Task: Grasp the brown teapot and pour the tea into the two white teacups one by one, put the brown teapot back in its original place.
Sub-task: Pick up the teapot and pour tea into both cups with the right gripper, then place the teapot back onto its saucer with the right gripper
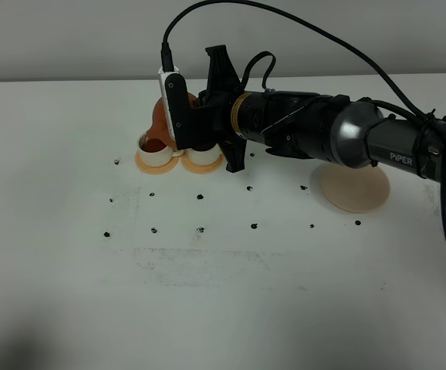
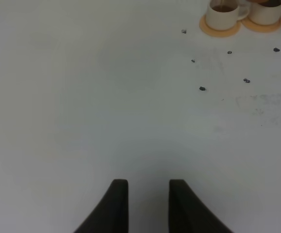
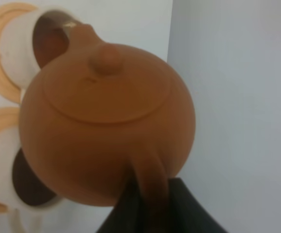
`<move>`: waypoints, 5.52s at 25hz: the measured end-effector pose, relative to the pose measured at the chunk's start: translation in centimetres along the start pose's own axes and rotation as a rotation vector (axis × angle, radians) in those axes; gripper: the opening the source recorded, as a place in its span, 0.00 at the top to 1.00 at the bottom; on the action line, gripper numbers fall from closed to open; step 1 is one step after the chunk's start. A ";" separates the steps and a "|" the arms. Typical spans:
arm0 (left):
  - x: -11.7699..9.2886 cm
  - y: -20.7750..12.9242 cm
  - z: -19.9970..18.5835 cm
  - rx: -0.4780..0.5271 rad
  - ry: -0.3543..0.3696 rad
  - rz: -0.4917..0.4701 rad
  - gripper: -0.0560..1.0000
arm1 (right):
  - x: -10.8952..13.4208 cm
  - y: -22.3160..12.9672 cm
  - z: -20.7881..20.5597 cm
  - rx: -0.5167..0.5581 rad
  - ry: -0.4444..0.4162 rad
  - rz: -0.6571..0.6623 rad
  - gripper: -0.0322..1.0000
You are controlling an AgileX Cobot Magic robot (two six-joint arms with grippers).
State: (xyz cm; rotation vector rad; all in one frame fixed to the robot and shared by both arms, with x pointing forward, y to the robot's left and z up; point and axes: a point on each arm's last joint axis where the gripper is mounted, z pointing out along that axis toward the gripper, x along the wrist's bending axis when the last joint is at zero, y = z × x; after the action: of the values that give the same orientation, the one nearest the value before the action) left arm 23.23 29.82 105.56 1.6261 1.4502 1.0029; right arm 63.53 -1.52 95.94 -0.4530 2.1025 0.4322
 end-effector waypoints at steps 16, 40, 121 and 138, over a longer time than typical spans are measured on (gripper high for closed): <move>0.0 0.0 0.0 0.000 0.000 0.000 0.74 | -0.1 -0.2 0.0 0.003 -0.002 -0.042 0.89; 0.0 0.0 0.0 0.000 0.000 0.000 0.74 | -0.3 -0.8 0.2 0.014 -0.008 -0.070 0.89; 0.0 0.0 0.0 0.000 0.000 0.000 0.74 | 2.0 2.2 -7.1 -0.046 0.091 0.993 0.89; 0.0 0.0 0.0 0.000 0.000 0.000 0.74 | 8.1 2.3 -4.1 -0.084 0.087 1.077 0.89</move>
State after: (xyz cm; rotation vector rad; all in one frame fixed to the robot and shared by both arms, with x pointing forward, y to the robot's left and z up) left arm 23.23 29.82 105.56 1.6261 1.4502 1.0029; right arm 55.36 -2.68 91.52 0.6884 2.2678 1.1131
